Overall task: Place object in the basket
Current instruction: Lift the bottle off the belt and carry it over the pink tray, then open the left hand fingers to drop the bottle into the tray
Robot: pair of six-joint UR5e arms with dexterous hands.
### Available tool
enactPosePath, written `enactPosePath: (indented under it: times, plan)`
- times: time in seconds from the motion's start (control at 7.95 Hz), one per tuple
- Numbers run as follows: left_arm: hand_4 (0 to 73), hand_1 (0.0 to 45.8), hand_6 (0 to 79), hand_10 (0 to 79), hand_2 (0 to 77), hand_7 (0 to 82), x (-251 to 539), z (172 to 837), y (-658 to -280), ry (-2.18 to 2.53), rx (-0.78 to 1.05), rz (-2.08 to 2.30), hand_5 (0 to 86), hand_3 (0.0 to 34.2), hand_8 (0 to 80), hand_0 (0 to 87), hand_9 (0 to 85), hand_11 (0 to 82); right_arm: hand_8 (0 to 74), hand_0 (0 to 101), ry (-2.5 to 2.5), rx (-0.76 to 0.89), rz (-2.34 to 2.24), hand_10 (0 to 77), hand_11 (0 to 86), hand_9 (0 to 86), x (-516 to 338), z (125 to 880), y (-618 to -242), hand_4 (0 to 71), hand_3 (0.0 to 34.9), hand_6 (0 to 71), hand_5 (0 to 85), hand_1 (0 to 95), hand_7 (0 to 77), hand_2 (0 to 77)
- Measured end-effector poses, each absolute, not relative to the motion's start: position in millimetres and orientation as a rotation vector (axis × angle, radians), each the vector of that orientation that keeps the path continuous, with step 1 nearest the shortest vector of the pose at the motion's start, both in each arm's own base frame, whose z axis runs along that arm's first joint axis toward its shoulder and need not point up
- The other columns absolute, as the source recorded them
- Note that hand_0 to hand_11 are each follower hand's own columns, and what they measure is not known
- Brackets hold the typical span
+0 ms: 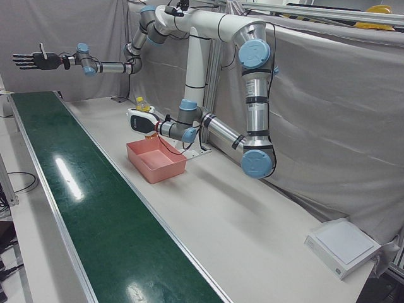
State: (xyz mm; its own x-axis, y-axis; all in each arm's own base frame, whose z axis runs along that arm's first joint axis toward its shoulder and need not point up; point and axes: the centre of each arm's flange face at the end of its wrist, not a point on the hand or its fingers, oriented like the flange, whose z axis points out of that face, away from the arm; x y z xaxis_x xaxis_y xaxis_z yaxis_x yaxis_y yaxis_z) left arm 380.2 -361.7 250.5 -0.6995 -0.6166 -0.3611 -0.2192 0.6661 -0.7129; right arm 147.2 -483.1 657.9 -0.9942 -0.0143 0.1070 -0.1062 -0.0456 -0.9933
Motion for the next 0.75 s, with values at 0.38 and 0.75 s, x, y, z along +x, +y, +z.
enactPosePath:
  times: [0.38, 0.75]
  plan:
    - [36.0, 6.0, 3.3, 62.2, 6.5, 15.3, 356.5, 271.7, -344.4, 2.256, -0.635, -0.889, 61.1, 0.0, 9.3, 53.7, 19.6, 61.1, 0.0, 0, -2.126, 0.135, 2.222, 0.0, 0.0, 0.0, 147.2, 657.6, -483.6, 0.0, 0.0, 0.0, 0.0, 0.0, 0.5, 0.5]
    - [9.3, 12.5, 0.5, 15.8, 0.0, 1.1, 354.9, 269.7, -341.7, 2.265, -0.635, -0.881, 15.8, 0.0, 1.1, 58.8, 1.6, 37.1, 0.0, 0, -2.125, 0.134, 2.223, 0.0, 0.0, 0.0, 147.2, 658.0, -483.1, 0.0, 0.0, 0.0, 0.0, 0.0, 0.5, 0.5]
